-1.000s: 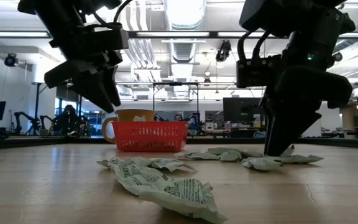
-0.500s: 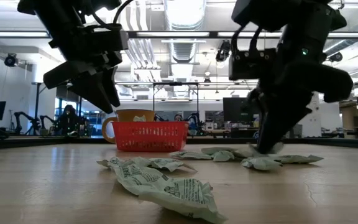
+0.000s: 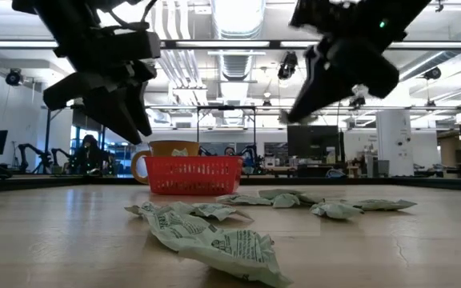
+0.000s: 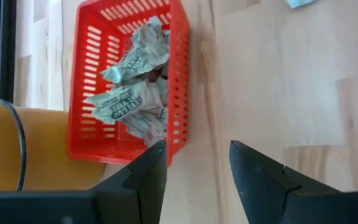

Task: Pick and place Stevia / Truvia into bins
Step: Put the gray stevia packet into the red basket

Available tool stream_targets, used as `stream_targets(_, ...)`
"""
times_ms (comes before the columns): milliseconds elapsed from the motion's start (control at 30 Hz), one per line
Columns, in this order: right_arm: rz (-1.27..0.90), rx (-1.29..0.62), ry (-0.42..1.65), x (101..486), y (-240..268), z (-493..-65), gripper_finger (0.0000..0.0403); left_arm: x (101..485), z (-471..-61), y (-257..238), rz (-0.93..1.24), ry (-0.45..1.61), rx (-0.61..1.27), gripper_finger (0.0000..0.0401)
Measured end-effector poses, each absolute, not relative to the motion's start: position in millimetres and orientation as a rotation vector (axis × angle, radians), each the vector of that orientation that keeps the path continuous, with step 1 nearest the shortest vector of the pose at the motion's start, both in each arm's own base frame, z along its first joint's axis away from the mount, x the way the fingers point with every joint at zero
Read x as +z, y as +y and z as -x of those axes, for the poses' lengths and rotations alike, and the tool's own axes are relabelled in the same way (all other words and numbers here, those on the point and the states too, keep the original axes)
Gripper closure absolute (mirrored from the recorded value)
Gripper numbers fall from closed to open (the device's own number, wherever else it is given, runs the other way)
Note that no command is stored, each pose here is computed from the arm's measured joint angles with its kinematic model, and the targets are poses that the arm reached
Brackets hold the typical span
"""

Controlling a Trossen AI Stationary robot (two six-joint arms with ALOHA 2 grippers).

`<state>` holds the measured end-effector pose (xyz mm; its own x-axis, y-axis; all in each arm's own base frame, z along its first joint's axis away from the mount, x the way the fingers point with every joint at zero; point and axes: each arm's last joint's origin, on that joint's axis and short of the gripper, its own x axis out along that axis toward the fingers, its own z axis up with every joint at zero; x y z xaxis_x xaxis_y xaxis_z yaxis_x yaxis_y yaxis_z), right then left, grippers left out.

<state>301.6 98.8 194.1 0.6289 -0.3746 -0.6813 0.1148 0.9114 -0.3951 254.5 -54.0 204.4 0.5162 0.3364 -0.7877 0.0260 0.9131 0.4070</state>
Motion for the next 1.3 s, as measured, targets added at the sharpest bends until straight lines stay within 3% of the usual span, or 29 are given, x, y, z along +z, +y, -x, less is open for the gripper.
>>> stream_targets(200,0.395,-0.218,0.705,204.4,108.6,-298.9,0.0394,209.3,-253.0,-63.2,-0.400,0.981,0.161,0.0243)
stream_targets(467,0.430,-0.219,0.687,203.4,102.6,-301.5,0.0394,220.9,-246.1,-82.3,-0.385,0.890,0.103,0.0243)
stream_targets(800,0.517,-0.144,0.416,199.1,90.7,-308.7,0.0394,262.9,-233.7,-133.0,-0.514,0.477,-0.100,0.0243)
stream_targets(1033,0.484,-0.092,0.392,195.1,70.1,-312.8,0.0394,274.5,-212.1,-160.0,-0.554,0.281,-0.088,0.0243)
stream_targets(1300,0.405,-0.056,0.388,192.5,40.5,-317.6,0.0394,266.8,-205.3,-158.3,-0.593,0.286,0.069,0.0243)
